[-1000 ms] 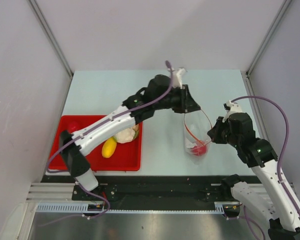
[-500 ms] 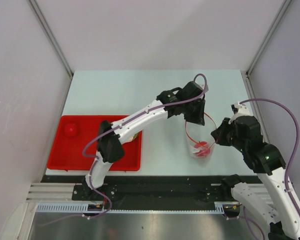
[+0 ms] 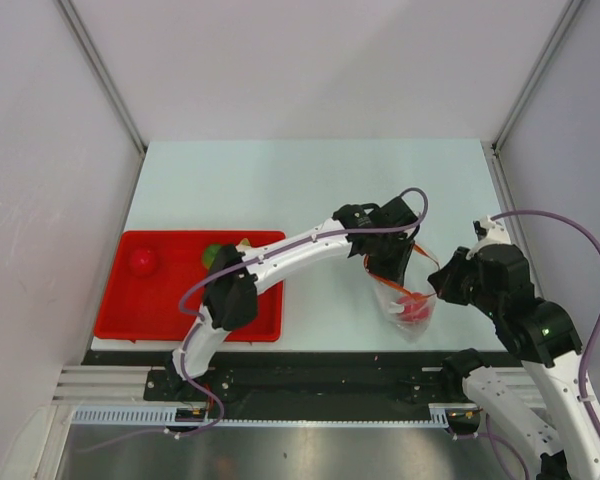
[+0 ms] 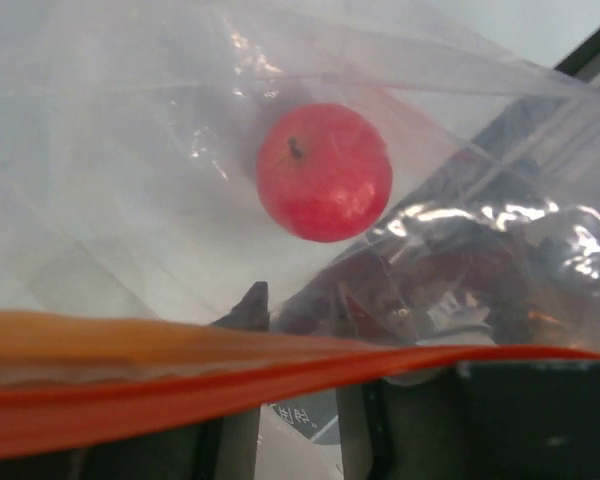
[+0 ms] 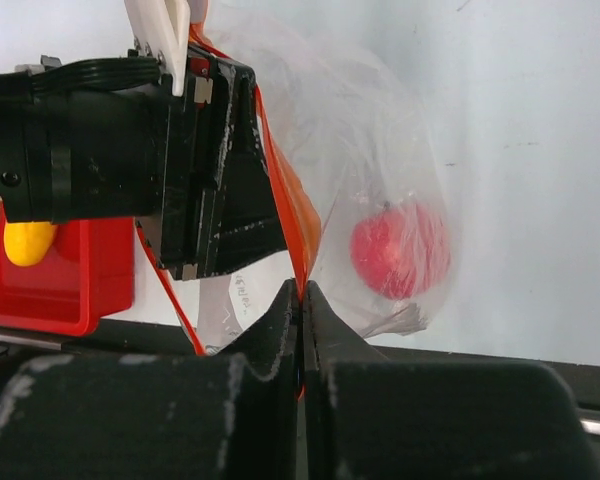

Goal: Open the zip-top bag and remove the fake food

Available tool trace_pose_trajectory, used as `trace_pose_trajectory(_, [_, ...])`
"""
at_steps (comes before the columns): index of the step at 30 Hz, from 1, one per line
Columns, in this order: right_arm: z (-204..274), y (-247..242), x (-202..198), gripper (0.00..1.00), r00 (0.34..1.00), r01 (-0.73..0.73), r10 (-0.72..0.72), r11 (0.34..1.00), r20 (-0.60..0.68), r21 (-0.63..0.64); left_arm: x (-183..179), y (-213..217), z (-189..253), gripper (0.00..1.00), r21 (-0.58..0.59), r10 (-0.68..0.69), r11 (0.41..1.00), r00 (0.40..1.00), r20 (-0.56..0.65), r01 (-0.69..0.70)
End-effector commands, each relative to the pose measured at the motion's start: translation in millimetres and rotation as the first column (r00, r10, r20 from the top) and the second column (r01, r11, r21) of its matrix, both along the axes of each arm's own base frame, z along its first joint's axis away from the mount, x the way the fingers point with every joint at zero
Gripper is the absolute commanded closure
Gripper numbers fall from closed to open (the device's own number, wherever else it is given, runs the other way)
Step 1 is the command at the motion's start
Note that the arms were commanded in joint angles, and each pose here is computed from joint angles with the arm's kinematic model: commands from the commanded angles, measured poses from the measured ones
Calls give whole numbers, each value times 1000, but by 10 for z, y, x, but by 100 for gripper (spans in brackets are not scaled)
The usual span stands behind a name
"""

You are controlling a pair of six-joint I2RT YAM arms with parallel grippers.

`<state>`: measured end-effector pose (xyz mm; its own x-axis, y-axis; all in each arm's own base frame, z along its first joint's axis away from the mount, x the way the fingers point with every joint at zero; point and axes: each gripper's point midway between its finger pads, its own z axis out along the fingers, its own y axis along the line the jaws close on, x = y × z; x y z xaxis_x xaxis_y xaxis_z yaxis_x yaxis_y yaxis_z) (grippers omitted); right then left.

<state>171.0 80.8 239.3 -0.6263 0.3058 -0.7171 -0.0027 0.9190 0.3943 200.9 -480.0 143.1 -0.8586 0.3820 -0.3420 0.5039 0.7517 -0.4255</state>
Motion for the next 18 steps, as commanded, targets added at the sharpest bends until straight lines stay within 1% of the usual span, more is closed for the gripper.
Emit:
trace_pose_trajectory(1, [56,-42,-38,100,999,34,-35,999,10,18,-145,-133,83,59,-66,-64,996,998,-12,64])
trace_pose_trajectory(3, [37,-44,-40,100,999,39,-39,999,2,18,-220,-238,66,55,-103,-89,991,996,-32,85])
trace_pose_trajectory(7, [30,-93,-71,100,996,91,-91,995,-10,39,-331,-315,-137,52,-87,-103,991,993,-60,97])
trace_pose_trajectory(10, [-38,-192,-152,100,984,174,-172,983,-51,51,-335,-388,-200,53,-111,-101,989,994,-29,97])
trace_pose_trajectory(11, [-48,-232,-162,100,977,206,-203,977,-58,51,-306,-473,-179,53,-150,-96,984,995,-11,93])
trace_pose_trajectory(13, [-80,-285,-215,100,966,250,-245,966,-79,60,-340,-520,-222,54,-177,-100,980,995,-22,94])
trace_pose_trajectory(14, [-100,-308,-228,100,962,264,-259,963,-85,54,-334,-591,-207,53,-203,-101,974,995,-14,96])
trace_pose_trajectory(15, [-108,-328,-242,100,959,276,-270,960,-88,53,-336,-615,-219,52,-206,-103,973,995,-8,99])
trace_pose_trajectory(16, [-133,-354,-274,100,953,292,-286,955,-100,50,-350,-655,-271,48,-205,-112,973,994,-3,109])
trace_pose_trajectory(18, [-156,-403,-285,100,944,317,-312,948,-107,33,-368,-705,-330,46,-207,-113,973,993,-19,107])
